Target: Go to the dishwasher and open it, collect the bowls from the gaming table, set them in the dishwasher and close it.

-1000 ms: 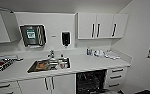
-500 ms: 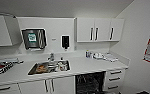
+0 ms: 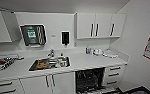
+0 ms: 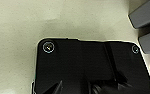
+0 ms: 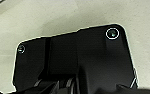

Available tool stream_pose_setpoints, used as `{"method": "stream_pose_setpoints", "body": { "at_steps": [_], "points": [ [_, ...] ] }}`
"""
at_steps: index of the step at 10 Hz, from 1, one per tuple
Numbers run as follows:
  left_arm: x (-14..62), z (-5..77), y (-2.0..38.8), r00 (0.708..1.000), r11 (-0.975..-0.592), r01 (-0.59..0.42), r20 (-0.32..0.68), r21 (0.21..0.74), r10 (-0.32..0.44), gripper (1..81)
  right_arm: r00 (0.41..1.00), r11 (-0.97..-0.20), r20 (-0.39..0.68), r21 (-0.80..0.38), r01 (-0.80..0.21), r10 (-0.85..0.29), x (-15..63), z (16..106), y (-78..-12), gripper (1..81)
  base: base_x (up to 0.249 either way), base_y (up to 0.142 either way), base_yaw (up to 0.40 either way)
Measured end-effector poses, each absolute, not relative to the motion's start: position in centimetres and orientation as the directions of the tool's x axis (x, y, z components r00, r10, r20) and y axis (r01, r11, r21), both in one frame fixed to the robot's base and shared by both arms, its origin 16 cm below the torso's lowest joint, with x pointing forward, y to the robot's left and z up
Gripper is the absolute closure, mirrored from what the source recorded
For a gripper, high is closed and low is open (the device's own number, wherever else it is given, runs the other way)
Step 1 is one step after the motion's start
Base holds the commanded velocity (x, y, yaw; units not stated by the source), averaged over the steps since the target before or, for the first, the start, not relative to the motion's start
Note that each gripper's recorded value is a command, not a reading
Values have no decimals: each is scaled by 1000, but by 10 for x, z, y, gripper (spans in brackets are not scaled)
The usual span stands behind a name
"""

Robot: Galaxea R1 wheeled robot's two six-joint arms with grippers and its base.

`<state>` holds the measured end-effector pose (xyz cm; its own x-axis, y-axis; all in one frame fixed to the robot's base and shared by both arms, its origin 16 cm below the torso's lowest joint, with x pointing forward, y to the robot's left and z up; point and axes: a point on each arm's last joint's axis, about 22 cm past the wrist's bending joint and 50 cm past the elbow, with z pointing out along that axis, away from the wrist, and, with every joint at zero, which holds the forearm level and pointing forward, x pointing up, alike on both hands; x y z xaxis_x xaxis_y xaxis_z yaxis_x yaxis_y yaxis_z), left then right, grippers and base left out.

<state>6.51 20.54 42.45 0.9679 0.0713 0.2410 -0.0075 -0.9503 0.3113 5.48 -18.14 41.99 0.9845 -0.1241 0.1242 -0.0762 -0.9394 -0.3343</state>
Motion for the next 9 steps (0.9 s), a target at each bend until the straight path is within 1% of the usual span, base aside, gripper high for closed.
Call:
{"method": "stream_pose_setpoints", "body": {
  "at_steps": [3, 8, 9],
  "points": [
    [39, 425, 207, 975, -951, 2, 212, 308, 71, 10, 988, -939, 90, -331, -87, -124, 25, 420, -181, 10, 0, 0, 0],
    [44, 425, 208, 972, -952, -1, 223, 306, 70, 10, 987, -939, 101, -332, -84, -124, 29, 421, -182, 10, 0, 0, 0],
    [52, 427, 209, 968, -952, -7, 242, 305, 70, 10, 985, -939, 120, -334, -78, -124, 37, 423, -181, 10, 0, 0, 0]
  ]
}}
